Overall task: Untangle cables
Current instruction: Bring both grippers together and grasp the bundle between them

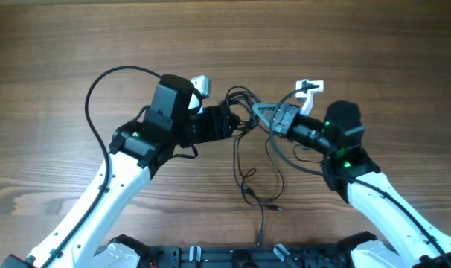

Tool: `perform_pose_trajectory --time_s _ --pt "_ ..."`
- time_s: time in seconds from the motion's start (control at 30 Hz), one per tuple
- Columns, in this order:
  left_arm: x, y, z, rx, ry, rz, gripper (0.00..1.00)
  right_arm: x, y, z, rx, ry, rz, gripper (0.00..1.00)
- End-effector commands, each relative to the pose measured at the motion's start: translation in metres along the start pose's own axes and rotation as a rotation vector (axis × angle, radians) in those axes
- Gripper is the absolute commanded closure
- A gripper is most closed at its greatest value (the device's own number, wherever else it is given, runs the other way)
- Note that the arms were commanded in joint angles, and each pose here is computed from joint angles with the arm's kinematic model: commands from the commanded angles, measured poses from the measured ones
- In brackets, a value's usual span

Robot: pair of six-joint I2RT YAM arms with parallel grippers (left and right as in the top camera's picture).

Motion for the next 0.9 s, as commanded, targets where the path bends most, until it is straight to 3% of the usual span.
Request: perform_pose_trajectory --time_s 0.0,0.13,0.37,0.47,0.67,0.87 --pt "0.001 0.006 0.002 -0.032 0.011 -0.031 0.36 0.001 -0.004 0.008 -0.045 -0.019 0.014 0.95" --pt "0.005 0.001 0.001 -0.001 0.032 -0.044 0.53 0.0 -0.003 0.009 -0.073 -0.033 0.012 0.95" --pt "0.049 -0.006 -0.013 0.019 0.303 -0.169 0.57 -0.002 0.001 0.008 -0.126 -0.057 0.014 0.95" --pt "0.063 -0.001 -0.024 0.001 0.292 -0.287 0.42 -0.002 0.001 0.009 -0.126 -0.057 0.018 0.95" --pt "0.037 0.02 -0.028 0.007 -0.103 -0.251 0.2 -0.005 0.0 0.008 -0.121 -0.072 0.046 0.95" --pt "0.029 0.018 -0.023 0.019 -0.125 -0.191 0.15 -0.005 0.0 0.008 -0.117 -0.074 0.073 0.95"
Point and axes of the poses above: each gripper's point midway between its finger pads, its own z axis out along the fingers, its own x axis along the line the jaws close on, y = z × x, the point moved 9 cm from there along -z, back along the fingers, and after that the axes turned 7 degrees about z, right-handed, at the moved point
